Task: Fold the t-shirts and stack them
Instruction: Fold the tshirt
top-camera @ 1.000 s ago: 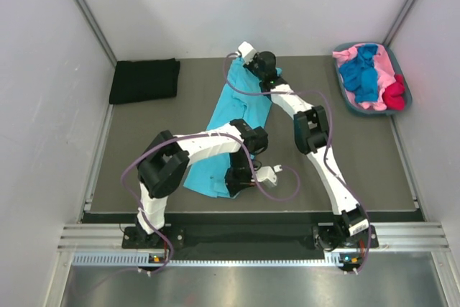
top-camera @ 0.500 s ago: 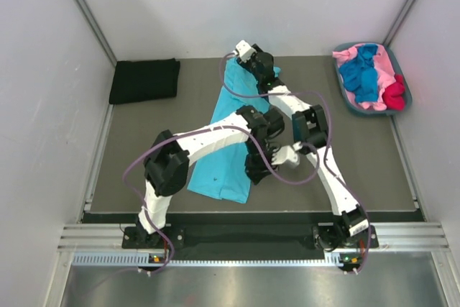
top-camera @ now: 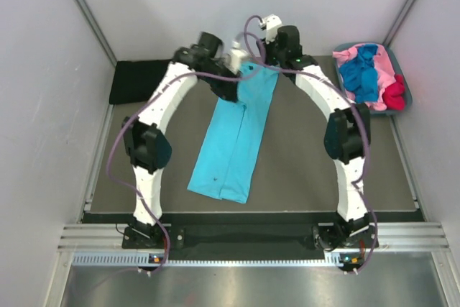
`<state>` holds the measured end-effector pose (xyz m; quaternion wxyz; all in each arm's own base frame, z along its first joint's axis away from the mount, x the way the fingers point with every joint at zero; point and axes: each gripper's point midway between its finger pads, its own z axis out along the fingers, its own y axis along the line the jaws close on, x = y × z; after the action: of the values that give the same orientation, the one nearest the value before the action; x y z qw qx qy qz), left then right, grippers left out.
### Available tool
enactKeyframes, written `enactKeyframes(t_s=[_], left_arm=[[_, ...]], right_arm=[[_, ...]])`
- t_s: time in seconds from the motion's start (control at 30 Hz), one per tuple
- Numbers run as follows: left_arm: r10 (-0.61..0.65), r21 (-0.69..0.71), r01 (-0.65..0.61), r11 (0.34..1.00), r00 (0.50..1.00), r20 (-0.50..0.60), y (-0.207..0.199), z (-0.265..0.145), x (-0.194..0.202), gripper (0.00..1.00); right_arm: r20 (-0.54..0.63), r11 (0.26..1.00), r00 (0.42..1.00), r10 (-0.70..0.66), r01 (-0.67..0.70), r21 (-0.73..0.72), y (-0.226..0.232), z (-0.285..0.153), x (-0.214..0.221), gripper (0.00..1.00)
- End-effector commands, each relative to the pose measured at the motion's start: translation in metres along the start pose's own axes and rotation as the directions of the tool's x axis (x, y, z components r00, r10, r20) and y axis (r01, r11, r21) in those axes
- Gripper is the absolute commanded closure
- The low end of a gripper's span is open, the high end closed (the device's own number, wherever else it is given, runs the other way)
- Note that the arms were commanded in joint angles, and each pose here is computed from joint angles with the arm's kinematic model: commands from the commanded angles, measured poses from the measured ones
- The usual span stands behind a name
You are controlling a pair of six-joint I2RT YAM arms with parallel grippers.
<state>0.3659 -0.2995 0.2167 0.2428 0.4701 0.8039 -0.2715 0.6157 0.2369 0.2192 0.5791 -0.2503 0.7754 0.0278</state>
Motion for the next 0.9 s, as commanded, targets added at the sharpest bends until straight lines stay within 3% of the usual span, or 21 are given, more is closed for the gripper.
enactKeyframes(t_s=[0.0, 0.2, 0.23, 0.27, 0.37, 0.47, 0.6, 0.87], left_arm=[[-0.278, -0.063, 0.291, 0.955, 0.948, 0.158, 0.071, -0.013, -0.017, 0.66], [-0.330, -0.046, 0.363, 0.931, 0.887, 0.322, 0.133, 0.000, -0.034, 0.48], [-0.404, -0.018, 0.437, 0.899, 0.846, 0.348, 0.141, 0.004, -0.035, 0.46], [-0.395, -0.014, 0.442, 0.897, 0.816, 0.421, 0.162, -0.001, -0.043, 0.46], [-0.496, 0.040, 0.540, 0.841, 0.740, 0.454, 0.198, 0.017, -0.035, 0.44], [-0.491, -0.017, 0.560, 0.828, 0.741, 0.458, 0.236, 0.049, -0.014, 0.44], [-0.442, -0.082, 0.545, 0.834, 0.750, 0.492, 0.266, 0.063, -0.011, 0.44], [-0.409, -0.201, 0.544, 0.814, 0.784, 0.467, 0.295, 0.085, 0.018, 0.44]], right_arm=[[-0.128, 0.979, 0.983, 0.134, -0.151, -0.135, 0.030, -0.054, 0.011, 0.46], [-0.187, 0.958, 0.969, 0.161, -0.199, -0.205, 0.037, -0.093, 0.030, 0.46], [-0.190, 0.943, 0.965, 0.179, -0.223, -0.246, 0.042, -0.098, 0.028, 0.45], [-0.183, 0.936, 0.964, 0.192, -0.236, -0.261, 0.042, -0.106, 0.023, 0.45], [-0.206, 0.905, 0.949, 0.239, -0.295, -0.308, 0.045, -0.123, 0.027, 0.45], [-0.242, 0.886, 0.940, 0.241, -0.315, -0.340, 0.053, -0.140, 0.040, 0.44], [-0.280, 0.879, 0.932, 0.230, -0.322, -0.352, 0.060, -0.158, 0.054, 0.44], [-0.320, 0.878, 0.920, 0.226, -0.335, -0.343, 0.063, -0.175, 0.078, 0.43]])
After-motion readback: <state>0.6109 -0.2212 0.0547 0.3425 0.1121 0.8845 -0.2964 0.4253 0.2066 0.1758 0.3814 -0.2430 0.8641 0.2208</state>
